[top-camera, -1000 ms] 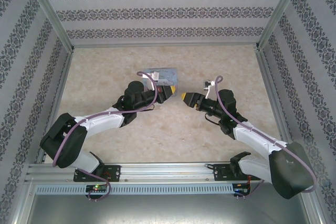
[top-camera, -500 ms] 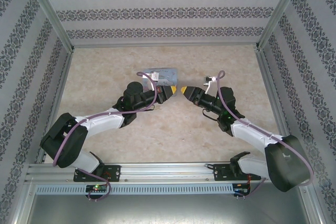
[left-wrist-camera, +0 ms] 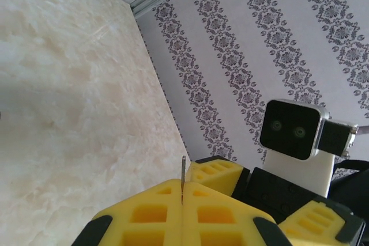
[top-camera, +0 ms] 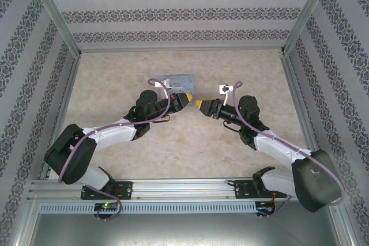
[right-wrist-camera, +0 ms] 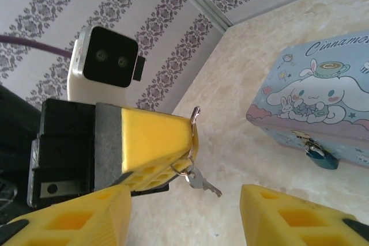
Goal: Unlock the padlock with the key
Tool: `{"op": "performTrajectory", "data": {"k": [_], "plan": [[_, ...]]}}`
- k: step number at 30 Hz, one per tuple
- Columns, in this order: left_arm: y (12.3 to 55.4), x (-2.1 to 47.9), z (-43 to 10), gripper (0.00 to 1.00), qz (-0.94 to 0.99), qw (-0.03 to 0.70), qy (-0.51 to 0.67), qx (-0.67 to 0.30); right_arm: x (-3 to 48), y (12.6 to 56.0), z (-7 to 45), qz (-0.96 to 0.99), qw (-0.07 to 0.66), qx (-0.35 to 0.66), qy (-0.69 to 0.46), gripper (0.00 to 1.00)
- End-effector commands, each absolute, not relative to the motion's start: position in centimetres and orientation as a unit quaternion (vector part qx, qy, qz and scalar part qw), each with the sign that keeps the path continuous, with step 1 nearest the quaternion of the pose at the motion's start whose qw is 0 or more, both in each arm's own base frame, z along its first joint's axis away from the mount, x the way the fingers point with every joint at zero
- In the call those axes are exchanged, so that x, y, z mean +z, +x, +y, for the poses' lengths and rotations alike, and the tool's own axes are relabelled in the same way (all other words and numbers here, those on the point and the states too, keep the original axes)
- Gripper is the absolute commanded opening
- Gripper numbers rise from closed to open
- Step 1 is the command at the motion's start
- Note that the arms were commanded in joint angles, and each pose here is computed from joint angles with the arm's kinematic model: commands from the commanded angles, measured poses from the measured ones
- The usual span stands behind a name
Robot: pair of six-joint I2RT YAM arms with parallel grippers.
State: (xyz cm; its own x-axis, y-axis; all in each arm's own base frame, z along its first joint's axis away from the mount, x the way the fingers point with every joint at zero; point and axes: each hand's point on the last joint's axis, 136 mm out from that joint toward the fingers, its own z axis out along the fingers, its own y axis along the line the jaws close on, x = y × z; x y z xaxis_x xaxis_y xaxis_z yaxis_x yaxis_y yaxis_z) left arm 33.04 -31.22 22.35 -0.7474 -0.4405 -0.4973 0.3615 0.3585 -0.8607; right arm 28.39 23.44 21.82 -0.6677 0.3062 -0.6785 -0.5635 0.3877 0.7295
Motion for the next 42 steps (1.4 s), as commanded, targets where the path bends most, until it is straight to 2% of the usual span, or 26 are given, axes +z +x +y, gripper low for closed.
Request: {"op": "performTrajectory", "data": {"k": [1,42], "plan": [[33.1,23.9,-31.9,0.0,0.736,0.344,-0.042,-0.582,22.9,27.9,23.8,0.717,0.419,0.539,-0.137,0.52],[32.8,24.1,-32.5,0.0,0.75,0.313,-0.043,-0.581,21.9,30.0,26.6,0.73,0.4,0.532,-0.156,0.37]]}}
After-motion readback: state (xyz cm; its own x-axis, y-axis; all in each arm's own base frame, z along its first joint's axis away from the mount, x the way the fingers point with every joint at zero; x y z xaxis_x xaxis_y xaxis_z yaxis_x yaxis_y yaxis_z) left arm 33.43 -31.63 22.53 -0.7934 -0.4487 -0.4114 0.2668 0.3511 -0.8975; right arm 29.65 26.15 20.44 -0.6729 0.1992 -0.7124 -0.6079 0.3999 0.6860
